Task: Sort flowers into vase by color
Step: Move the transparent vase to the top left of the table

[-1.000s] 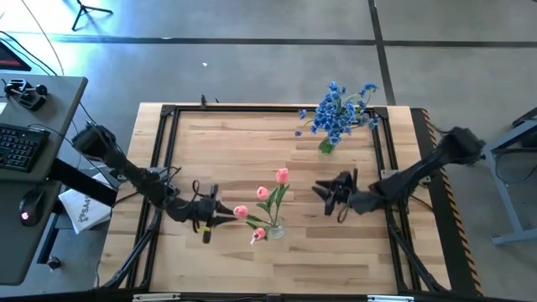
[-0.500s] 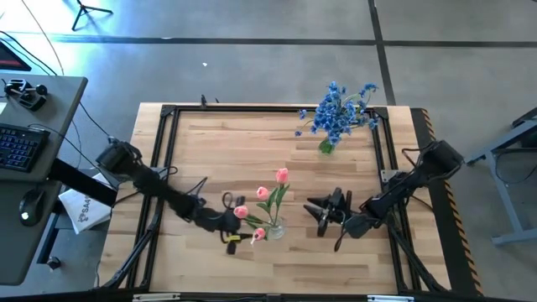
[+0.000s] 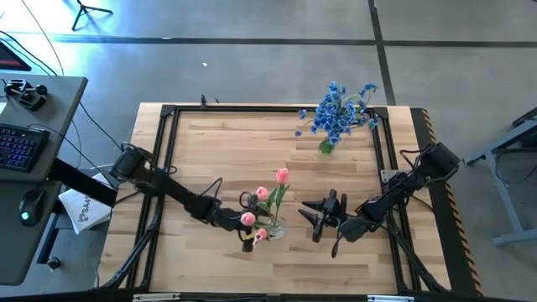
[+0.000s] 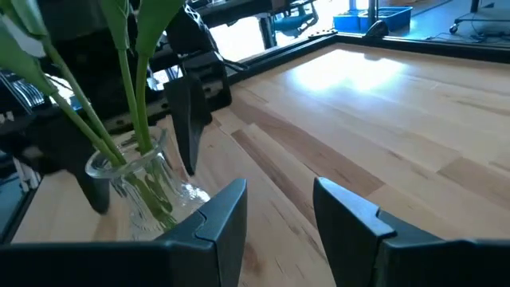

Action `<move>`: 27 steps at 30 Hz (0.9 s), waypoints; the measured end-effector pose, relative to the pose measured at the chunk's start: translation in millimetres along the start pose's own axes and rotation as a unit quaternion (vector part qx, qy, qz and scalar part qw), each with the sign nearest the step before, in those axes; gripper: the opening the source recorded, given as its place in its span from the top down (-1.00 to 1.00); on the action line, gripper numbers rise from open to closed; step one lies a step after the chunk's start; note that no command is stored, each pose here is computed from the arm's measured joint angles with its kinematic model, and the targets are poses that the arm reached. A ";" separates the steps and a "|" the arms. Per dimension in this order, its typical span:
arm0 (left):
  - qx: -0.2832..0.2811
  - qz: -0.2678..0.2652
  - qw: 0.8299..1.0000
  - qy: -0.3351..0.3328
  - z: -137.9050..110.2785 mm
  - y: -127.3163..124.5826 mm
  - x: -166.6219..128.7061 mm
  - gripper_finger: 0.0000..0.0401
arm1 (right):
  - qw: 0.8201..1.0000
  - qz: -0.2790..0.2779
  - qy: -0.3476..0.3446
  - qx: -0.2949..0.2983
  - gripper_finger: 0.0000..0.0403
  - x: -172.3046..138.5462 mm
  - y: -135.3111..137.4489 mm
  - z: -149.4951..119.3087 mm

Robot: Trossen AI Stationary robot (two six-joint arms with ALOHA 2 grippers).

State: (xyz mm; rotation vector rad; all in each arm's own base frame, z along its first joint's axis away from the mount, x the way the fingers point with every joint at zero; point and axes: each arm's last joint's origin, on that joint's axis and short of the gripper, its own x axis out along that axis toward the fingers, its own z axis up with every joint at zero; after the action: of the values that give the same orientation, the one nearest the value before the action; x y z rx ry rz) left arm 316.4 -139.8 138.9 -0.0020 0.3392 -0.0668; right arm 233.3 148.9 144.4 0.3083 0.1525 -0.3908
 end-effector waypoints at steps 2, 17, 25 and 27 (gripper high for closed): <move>0.009 0.009 1.000 0.001 -0.3 -1.9 6.7 -0.45 | 1.000 0.000 0.000 0.000 0.31 0.0 0.0 0.0; 0.023 0.044 0.998 -0.025 10.1 -7.9 14.2 -0.11 | 1.000 0.000 0.003 0.000 0.31 0.0 -0.4 -0.7; 0.018 0.061 0.998 -0.023 13.8 -9.2 9.0 0.36 | 1.000 0.007 0.008 0.004 0.31 0.0 0.0 -1.0; 0.016 0.077 0.997 -0.014 17.6 -8.5 3.2 0.36 | 1.000 0.007 0.010 0.008 0.31 -0.1 -0.3 -1.5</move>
State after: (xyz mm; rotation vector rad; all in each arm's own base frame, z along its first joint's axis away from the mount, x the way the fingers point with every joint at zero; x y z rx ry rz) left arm 324.7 -148.6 154.6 0.0550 0.3086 0.0802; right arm 233.0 149.1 142.9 0.3289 0.1672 -0.3762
